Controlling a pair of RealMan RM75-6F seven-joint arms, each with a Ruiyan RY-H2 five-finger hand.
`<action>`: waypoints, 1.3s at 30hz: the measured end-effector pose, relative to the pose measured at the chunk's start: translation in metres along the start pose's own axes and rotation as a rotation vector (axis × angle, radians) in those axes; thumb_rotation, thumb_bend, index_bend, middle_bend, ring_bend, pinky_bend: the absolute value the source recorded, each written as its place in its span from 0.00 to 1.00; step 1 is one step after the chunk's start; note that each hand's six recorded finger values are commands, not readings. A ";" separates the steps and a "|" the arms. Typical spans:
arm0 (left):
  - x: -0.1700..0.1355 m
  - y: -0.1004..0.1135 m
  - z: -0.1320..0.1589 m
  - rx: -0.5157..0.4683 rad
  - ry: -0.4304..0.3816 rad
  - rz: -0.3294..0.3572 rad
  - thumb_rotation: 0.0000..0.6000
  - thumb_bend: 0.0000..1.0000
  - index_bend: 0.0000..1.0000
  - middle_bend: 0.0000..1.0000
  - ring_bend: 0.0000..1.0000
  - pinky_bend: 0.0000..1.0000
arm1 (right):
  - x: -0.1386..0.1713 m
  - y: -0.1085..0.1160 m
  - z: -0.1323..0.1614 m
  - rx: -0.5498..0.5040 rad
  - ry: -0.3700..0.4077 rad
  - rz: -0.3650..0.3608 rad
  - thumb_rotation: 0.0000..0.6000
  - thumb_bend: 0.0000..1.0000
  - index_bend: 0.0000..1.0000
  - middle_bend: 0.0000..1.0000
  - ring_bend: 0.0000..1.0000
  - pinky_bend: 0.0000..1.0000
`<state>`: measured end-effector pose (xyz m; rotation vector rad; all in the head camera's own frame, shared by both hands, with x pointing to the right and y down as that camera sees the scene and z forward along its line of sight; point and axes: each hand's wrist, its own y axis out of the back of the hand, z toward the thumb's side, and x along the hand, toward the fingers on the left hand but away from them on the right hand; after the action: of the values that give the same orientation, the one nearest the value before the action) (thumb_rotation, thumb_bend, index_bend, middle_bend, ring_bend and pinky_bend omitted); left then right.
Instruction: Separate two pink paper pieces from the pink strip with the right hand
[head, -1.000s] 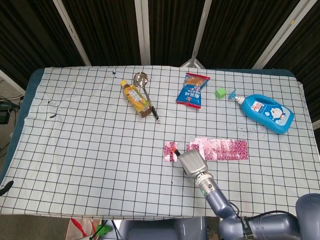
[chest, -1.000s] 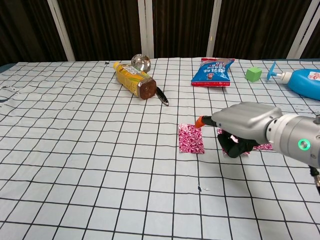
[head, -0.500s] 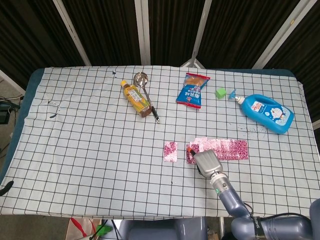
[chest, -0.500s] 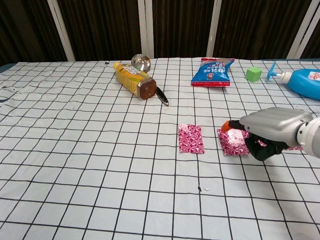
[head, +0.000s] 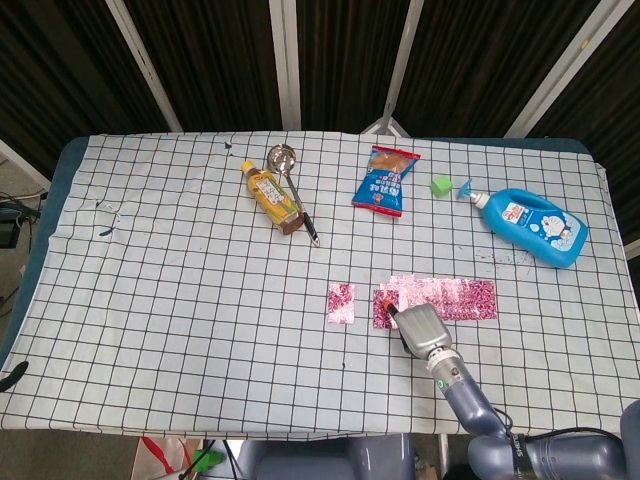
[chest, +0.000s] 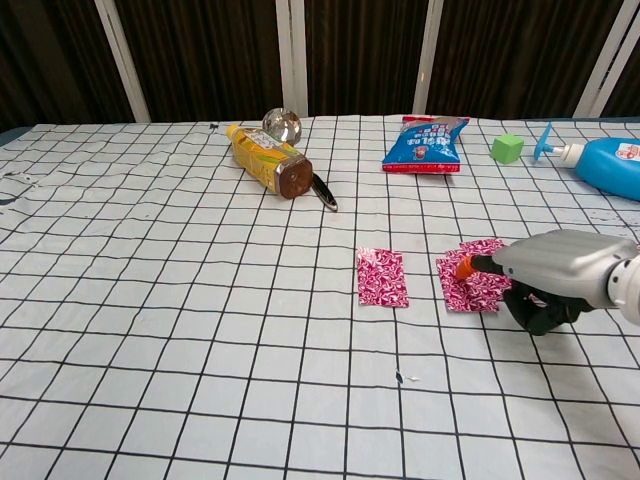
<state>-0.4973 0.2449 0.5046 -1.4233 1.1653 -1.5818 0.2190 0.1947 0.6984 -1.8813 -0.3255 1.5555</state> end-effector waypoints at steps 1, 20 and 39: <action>0.000 0.000 0.000 0.000 0.000 0.000 1.00 0.28 0.16 0.03 0.00 0.08 | 0.000 -0.001 0.000 0.001 0.000 0.001 1.00 0.84 0.15 0.85 0.86 0.63; 0.000 0.000 0.001 0.002 -0.001 -0.001 1.00 0.28 0.16 0.03 0.00 0.08 | 0.030 -0.020 0.001 0.013 0.052 0.042 1.00 0.84 0.15 0.85 0.86 0.63; -0.001 0.000 0.001 0.003 -0.003 -0.001 1.00 0.28 0.16 0.03 0.00 0.08 | 0.063 -0.033 0.007 0.002 0.109 0.057 1.00 0.84 0.16 0.85 0.86 0.63</action>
<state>-0.4961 0.2456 0.5046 -1.4238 1.1597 -1.5809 0.2360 0.2582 0.6702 -1.9810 -0.2236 1.4824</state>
